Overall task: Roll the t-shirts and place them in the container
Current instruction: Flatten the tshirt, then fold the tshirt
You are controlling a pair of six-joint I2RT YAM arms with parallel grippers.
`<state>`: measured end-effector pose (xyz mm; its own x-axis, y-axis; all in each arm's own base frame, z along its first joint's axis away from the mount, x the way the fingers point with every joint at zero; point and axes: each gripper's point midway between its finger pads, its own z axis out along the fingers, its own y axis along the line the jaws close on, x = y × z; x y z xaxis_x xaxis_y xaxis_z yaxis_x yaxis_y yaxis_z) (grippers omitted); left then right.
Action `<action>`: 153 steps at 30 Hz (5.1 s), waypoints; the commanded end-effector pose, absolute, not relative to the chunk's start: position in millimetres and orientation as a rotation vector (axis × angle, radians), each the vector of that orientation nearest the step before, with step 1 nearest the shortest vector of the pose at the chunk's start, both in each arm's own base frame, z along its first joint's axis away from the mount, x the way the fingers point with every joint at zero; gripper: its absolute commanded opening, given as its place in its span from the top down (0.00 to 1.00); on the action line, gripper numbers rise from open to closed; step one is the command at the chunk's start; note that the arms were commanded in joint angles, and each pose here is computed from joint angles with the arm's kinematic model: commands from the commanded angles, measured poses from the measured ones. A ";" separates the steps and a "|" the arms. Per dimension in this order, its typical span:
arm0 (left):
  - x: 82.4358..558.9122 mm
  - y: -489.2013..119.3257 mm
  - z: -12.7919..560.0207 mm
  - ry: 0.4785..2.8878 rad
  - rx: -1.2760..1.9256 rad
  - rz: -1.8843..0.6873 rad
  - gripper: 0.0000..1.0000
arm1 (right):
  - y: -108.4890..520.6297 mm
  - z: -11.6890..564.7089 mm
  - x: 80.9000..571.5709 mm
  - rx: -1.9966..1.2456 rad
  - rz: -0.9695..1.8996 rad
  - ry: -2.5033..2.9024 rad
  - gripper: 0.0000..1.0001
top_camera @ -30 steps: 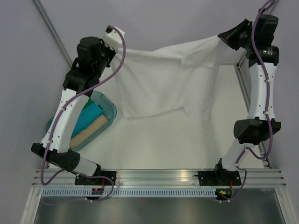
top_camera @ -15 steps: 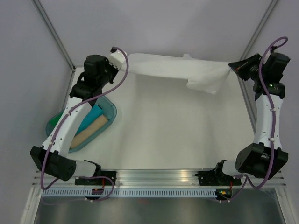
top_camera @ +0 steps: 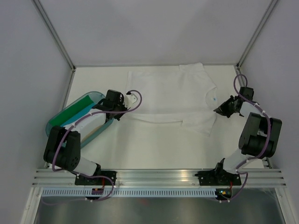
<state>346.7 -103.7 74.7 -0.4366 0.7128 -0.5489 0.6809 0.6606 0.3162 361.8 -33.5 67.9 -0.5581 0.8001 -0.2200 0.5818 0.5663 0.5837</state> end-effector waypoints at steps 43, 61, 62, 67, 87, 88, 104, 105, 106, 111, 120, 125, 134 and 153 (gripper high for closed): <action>346.7 -112.5 97.2 2.153 1.034 0.001 0.98 | 4.2 104.6 318.6 0.869 0.254 2.339 1.00; 418.8 -110.2 84.8 2.216 1.017 0.177 0.98 | -1.9 116.2 468.8 0.652 0.273 2.324 1.00; 420.2 -108.9 83.4 2.221 1.015 0.185 0.98 | -3.6 113.4 471.2 0.656 0.265 2.327 1.00; 427.4 -107.1 69.4 2.254 1.020 0.216 0.98 | -6.1 99.4 481.8 0.654 0.246 2.354 1.00; 446.9 -105.2 44.4 2.332 0.943 0.264 0.72 | -3.4 62.2 525.4 0.758 0.348 2.376 0.69; 448.7 -104.6 48.8 2.326 0.927 0.271 0.67 | -2.4 58.0 529.1 0.768 0.362 2.381 0.66; 392.6 -149.9 99.0 1.975 1.355 0.243 0.43 | -80.5 68.8 409.0 1.029 0.144 2.394 0.46; 387.3 -152.3 89.7 1.958 1.413 0.262 0.42 | -78.3 62.9 400.2 1.025 0.141 2.411 0.46; 378.2 -152.5 76.5 1.960 1.478 0.282 0.42 | -72.5 53.7 385.4 1.019 0.149 2.444 0.46; 385.0 -142.7 47.2 2.001 1.516 0.373 0.41 | -63.5 40.1 368.1 1.007 0.180 2.463 0.46; 390.6 -145.3 26.0 2.040 1.516 0.370 0.41 | -58.4 30.0 374.8 1.003 0.227 2.468 0.47; 386.9 -142.9 10.8 2.076 1.528 0.355 0.60 | -62.5 21.5 376.3 1.026 0.201 2.482 0.67; 361.9 -145.8 26.3 2.106 1.495 0.237 0.98 | -96.7 25.0 338.8 1.263 0.199 2.361 0.99; 212.3 -144.5 31.6 2.246 1.663 -0.178 0.50 | -113.2 108.0 258.5 1.233 -0.053 2.154 0.39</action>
<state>222.5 -146.1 21.9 -0.2239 0.9135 -0.3396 0.9494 0.2832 0.1357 256.7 -100.5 85.0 -0.3716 0.7889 -0.4894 0.7828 0.5497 0.2918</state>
